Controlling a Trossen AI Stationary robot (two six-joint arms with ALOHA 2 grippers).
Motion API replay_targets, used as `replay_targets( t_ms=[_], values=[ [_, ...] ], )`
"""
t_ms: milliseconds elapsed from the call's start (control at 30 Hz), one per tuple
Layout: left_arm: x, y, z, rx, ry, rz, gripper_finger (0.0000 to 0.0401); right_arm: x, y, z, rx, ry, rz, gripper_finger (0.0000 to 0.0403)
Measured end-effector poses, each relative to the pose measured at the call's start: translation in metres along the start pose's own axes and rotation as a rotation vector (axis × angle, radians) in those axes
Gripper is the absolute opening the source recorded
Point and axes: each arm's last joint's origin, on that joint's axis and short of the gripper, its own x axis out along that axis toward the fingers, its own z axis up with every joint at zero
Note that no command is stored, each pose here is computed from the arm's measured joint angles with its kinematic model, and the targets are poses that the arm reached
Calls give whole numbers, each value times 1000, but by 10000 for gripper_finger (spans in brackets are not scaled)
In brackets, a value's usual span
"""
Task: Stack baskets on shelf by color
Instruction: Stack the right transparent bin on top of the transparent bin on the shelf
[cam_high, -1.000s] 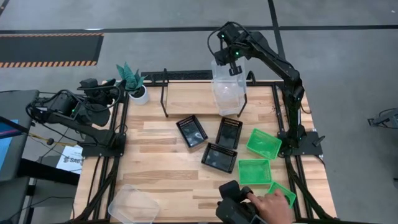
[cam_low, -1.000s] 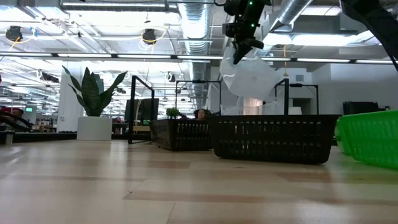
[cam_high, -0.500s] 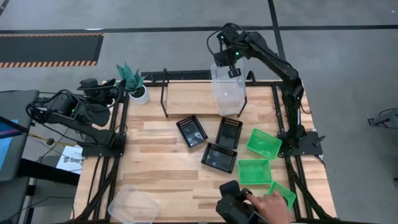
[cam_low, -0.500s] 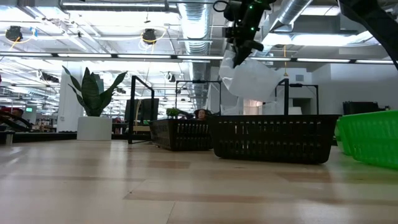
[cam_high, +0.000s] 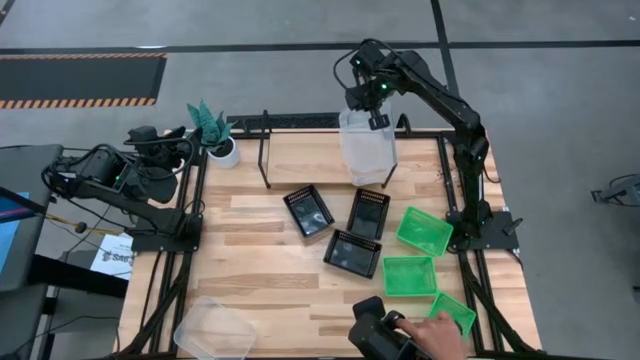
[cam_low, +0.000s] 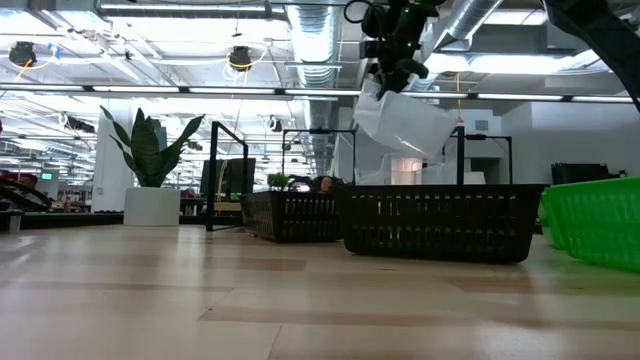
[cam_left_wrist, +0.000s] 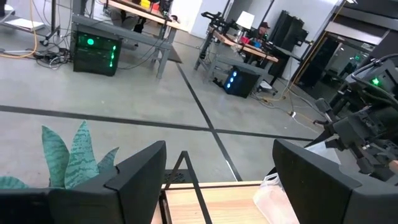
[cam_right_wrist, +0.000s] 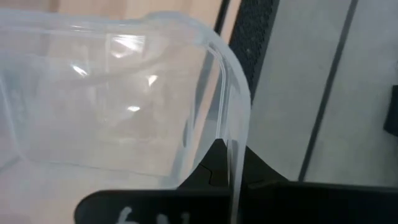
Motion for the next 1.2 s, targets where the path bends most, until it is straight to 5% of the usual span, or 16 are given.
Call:
replay_targets(
  t_ms=[667,1200],
  values=[
    [0,0,-1,-77,22,-6,283,-6,1,12,4,-123,0,2],
    [5,-42,10,-62,107,-207,283,-76,0,-6,72,-244,-170,2]
  ],
)
